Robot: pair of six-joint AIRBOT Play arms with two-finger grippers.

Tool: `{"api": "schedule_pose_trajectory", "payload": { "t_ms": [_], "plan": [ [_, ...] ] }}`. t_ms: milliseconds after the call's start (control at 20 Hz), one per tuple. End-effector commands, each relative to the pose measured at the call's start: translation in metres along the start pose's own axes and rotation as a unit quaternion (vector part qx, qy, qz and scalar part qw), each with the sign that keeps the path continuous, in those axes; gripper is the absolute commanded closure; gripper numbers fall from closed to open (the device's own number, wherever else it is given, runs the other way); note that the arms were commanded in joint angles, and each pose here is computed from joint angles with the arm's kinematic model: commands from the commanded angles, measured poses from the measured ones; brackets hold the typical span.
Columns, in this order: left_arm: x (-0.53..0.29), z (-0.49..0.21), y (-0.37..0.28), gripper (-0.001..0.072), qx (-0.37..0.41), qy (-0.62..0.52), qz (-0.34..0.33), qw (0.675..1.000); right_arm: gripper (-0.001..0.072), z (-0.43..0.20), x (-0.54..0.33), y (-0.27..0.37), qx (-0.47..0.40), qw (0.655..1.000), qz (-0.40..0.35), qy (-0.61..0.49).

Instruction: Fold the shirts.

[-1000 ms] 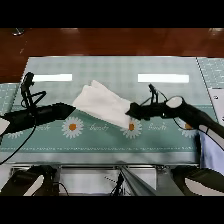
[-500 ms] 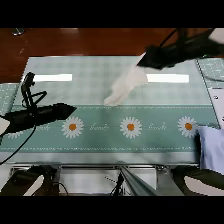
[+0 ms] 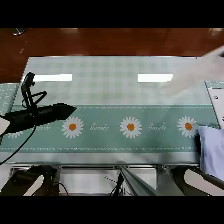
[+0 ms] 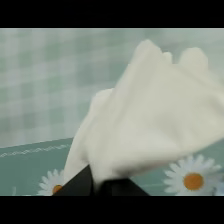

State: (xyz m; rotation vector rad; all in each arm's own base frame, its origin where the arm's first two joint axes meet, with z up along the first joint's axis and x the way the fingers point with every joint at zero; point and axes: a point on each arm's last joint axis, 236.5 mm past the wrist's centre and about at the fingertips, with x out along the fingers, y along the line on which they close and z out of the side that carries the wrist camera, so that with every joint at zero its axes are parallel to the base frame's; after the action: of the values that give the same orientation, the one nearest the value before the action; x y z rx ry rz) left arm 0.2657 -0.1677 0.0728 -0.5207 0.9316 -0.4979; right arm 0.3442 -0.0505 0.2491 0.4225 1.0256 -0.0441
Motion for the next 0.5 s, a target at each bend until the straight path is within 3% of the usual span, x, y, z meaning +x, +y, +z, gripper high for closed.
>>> {"api": "schedule_pose_trajectory", "payload": {
  "t_ms": [0, 250, 450],
  "plan": [
    [0.000, 0.000, 0.000, 0.0680, 0.000, 0.000, 0.000, 1.000, 0.0693, -0.030, -0.046, -0.078, 0.102, 0.990, -0.095, -0.005],
    [0.000, 0.000, 0.000, 0.0680, 0.000, 0.000, 0.000, 1.000, 0.0692, -0.107, -0.092, -0.164, 0.272, 0.933, -0.235, -0.029],
    [0.000, 0.000, 0.000, 0.0681, 0.000, 0.000, 0.000, 1.000, 0.0691, -0.188, -0.141, -0.211, 0.370, 0.848, -0.378, -0.031]
  ]
}}
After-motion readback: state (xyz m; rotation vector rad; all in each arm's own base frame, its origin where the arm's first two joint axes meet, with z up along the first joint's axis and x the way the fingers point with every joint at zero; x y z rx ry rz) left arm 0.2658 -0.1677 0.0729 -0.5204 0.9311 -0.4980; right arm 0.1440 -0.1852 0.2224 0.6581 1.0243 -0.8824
